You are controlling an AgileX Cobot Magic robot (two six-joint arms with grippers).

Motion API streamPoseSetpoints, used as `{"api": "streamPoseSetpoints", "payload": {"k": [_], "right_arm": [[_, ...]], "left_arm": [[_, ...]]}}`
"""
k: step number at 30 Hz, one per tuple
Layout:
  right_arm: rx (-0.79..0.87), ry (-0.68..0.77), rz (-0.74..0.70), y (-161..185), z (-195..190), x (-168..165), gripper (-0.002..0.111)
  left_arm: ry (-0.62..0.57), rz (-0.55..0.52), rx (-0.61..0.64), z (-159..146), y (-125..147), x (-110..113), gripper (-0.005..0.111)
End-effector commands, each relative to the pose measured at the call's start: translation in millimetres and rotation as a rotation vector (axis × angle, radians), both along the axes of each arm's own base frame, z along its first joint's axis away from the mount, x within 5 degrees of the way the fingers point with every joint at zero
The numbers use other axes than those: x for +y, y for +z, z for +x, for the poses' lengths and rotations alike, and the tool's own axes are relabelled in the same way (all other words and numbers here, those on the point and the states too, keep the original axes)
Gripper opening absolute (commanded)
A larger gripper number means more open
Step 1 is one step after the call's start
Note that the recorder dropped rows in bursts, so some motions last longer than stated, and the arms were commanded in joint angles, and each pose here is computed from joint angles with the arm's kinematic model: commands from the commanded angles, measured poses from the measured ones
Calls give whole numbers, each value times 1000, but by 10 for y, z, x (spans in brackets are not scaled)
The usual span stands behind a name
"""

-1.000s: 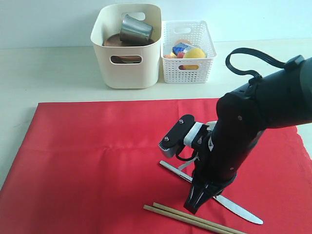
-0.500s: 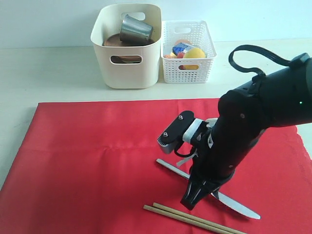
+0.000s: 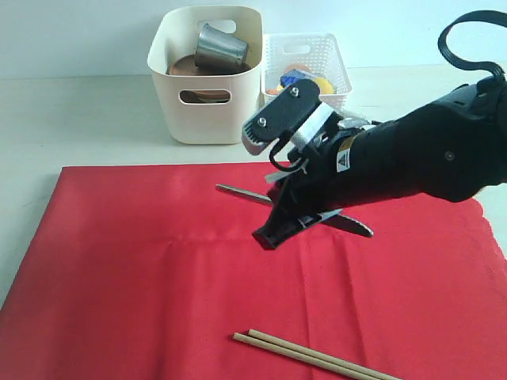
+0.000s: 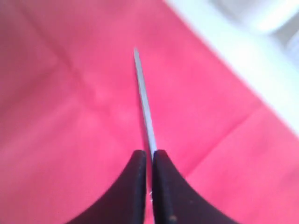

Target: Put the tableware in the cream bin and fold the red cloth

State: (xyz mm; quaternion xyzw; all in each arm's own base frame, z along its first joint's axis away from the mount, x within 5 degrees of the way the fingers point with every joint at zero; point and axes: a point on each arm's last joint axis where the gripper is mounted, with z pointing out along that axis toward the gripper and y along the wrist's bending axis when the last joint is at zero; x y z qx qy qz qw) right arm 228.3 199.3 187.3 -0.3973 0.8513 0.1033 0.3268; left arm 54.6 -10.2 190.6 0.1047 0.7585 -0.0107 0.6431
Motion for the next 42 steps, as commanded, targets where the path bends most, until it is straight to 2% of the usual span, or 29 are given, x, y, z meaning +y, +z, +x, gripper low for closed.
{"api": "streamPoseSetpoints", "payload": {"k": [1,4,7,10,15,19,22,25,28,33,35,42], "right_arm": [[-161,-16,118,155,92,62,0],[-261,-28,189,262,161,96,0],[-291,-27,213,369,224,150,0],[-308,20,157,367,289,193,0],[-142,-23,26,-1,523,102,0],[65,-140,-58,-312,808,-79,0],[183,-170,-117,-402,990,-140,0],[202,-161,-139,-432,1086,-111,0],[187,-159,-130,-427,1136,-73,8],[191,-155,-140,-504,1166,-59,37],[202,-146,-156,-574,1169,-60,45],[209,-103,-233,-905,1200,-74,46]], "left_arm": [[1,-1,-5,-3,-5,1,2],[1,-1,-5,-3,-5,1,2],[1,-1,-5,-3,-5,1,2],[1,-1,-5,-3,-5,1,2],[1,-1,-5,-3,-5,1,2],[1,-1,-5,-3,-5,1,2],[1,-1,-5,-3,-5,1,2],[1,-1,-5,-3,-5,1,2],[1,-1,-5,-3,-5,1,2],[1,-1,-5,-3,-5,1,2],[1,-1,-5,-3,-5,1,2],[1,-1,-5,-3,-5,1,2]]}}
